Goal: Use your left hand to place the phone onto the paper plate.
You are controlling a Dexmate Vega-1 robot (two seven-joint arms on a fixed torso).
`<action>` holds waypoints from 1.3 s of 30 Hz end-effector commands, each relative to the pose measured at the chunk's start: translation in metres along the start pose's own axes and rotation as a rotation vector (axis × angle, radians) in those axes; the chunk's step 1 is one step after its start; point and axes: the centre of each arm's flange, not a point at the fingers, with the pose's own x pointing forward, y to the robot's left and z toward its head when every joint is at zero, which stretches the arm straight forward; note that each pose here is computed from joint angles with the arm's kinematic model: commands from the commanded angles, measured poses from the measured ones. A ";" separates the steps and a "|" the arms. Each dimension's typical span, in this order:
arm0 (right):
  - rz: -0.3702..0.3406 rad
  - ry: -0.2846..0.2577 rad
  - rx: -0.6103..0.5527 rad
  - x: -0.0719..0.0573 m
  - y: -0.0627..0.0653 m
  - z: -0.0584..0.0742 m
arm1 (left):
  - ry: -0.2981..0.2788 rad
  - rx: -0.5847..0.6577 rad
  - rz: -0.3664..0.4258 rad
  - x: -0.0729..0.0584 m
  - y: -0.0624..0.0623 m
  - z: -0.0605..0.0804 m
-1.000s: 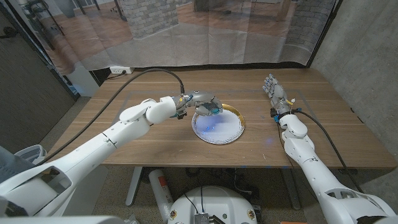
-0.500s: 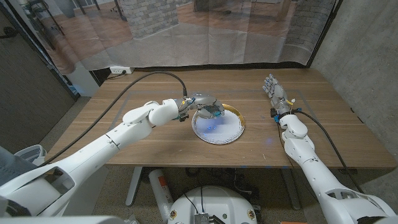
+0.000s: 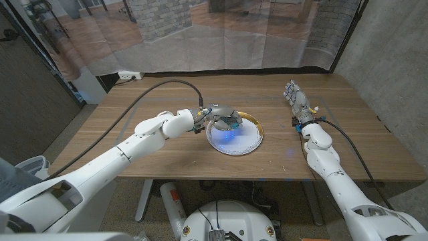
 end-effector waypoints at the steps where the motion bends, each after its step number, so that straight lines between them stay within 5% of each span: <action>1: 0.003 -0.003 0.001 -0.001 0.000 0.003 | -0.004 0.001 -0.003 0.002 -0.008 0.002; 39: 0.002 0.017 0.000 -0.004 0.005 0.000 | 0.005 -0.053 0.015 0.008 -0.031 -0.011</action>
